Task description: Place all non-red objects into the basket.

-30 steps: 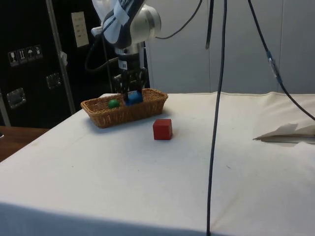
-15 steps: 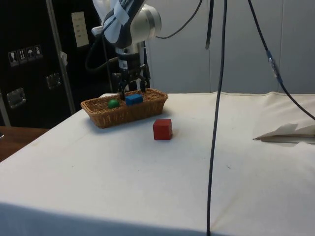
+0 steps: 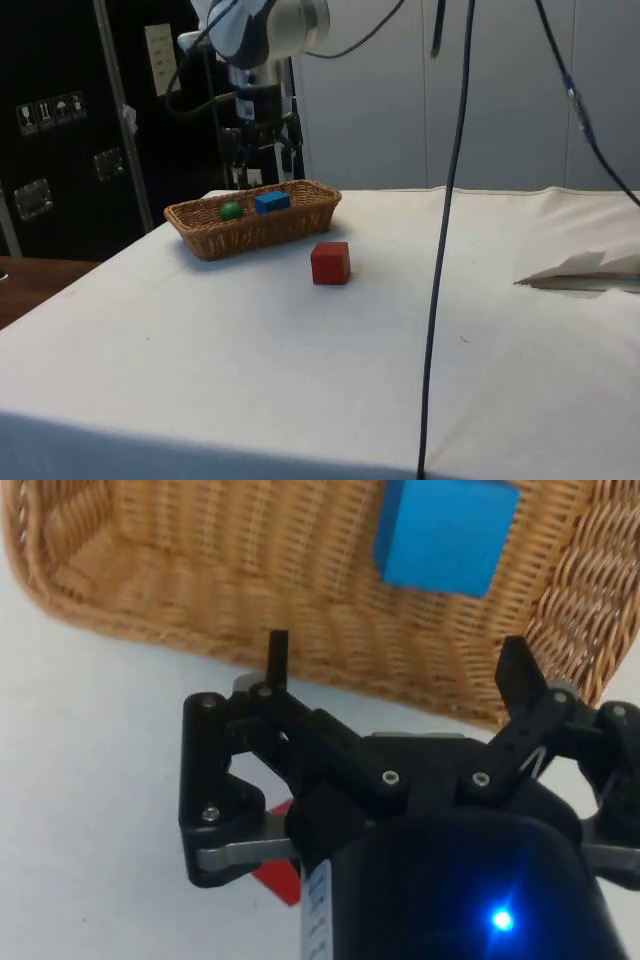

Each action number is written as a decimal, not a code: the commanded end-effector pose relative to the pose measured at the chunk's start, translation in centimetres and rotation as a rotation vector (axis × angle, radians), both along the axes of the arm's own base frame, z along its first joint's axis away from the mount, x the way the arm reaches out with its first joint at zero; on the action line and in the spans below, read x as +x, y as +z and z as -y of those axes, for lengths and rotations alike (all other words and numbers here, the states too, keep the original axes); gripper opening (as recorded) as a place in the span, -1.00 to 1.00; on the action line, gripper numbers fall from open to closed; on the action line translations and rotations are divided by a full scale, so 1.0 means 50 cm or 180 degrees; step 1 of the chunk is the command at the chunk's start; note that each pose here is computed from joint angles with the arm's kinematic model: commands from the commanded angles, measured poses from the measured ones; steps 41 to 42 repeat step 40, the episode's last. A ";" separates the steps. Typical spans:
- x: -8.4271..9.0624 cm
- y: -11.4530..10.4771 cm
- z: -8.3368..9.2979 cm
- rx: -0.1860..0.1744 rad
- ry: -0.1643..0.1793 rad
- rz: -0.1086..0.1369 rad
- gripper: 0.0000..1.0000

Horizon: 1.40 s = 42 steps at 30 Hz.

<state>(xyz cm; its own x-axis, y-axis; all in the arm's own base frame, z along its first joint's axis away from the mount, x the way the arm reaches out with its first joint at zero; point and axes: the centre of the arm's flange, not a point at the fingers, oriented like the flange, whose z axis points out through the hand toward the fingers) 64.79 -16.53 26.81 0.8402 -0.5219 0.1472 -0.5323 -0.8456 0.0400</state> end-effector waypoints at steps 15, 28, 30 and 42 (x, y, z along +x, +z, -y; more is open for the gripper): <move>-0.023 0.028 -0.088 0.0038 0.0018 0.0008 1.00; -0.034 0.035 -0.175 0.0092 0.0091 -0.0014 1.00; -0.034 0.036 -0.187 0.0100 0.0111 -0.0009 1.00; -0.028 0.031 -0.235 0.0157 0.0205 -0.0037 1.00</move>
